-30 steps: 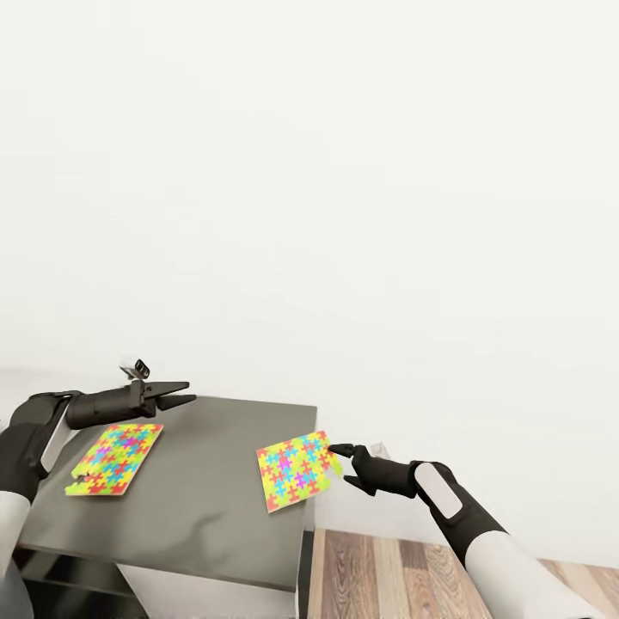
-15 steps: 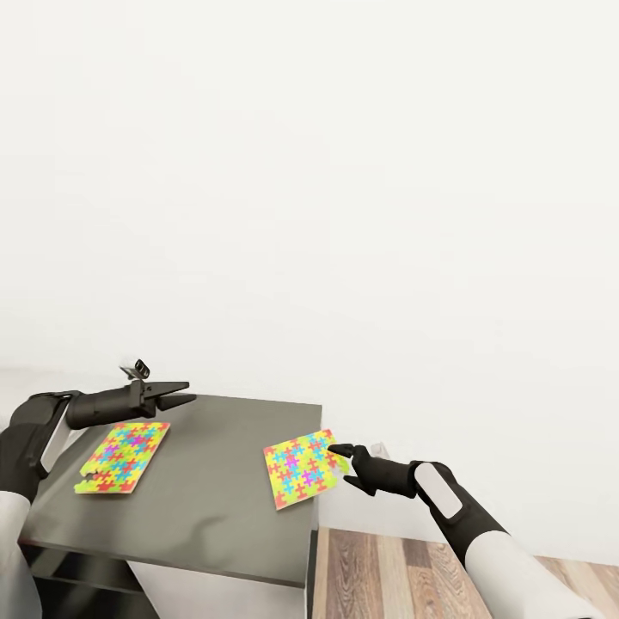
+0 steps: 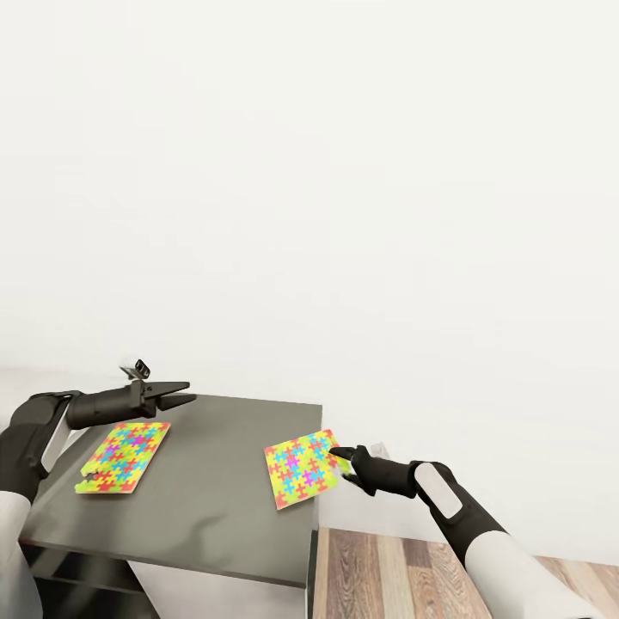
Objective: Put all the toys in the child's room - the three board games (two on the bed and one on the table), the two jigsaw puzzles on the table, and the tennis ball on the table - inside the toy box on the table in the child's room.
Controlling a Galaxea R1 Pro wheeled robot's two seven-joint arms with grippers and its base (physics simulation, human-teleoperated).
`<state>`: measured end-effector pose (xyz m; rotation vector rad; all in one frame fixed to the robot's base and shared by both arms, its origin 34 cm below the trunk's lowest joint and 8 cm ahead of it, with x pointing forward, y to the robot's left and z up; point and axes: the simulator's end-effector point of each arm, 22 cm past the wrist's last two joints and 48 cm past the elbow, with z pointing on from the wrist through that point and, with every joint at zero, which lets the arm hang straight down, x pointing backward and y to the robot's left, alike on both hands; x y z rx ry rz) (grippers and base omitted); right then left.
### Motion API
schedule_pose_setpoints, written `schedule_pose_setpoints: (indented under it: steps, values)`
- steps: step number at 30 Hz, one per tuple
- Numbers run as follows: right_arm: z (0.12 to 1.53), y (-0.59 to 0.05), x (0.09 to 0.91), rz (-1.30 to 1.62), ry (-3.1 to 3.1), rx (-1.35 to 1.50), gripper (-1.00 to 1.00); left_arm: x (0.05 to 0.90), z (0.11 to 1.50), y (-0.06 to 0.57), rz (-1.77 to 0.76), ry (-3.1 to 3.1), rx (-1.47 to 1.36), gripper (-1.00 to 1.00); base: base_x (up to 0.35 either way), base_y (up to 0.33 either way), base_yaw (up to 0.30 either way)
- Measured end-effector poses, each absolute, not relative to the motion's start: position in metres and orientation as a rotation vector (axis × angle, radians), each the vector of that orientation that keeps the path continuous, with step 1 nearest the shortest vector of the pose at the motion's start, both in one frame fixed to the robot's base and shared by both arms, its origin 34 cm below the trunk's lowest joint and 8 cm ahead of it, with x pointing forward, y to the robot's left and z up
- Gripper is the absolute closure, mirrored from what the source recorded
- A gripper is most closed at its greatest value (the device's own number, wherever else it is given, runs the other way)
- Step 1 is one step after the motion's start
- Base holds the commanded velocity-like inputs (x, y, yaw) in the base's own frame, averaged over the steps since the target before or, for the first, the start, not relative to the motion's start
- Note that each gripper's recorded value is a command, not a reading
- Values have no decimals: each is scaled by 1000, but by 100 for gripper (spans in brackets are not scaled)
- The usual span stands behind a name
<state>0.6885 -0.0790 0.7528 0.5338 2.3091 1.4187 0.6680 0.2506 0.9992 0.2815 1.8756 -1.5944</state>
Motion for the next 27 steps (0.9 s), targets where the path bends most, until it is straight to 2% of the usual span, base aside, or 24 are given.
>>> schedule_pose_setpoints:
  steps: [27]
  values:
    - [780,-79,690,1428,2302,531,100,669,1025,255,-1586,1881,278,-100,0,0,0]
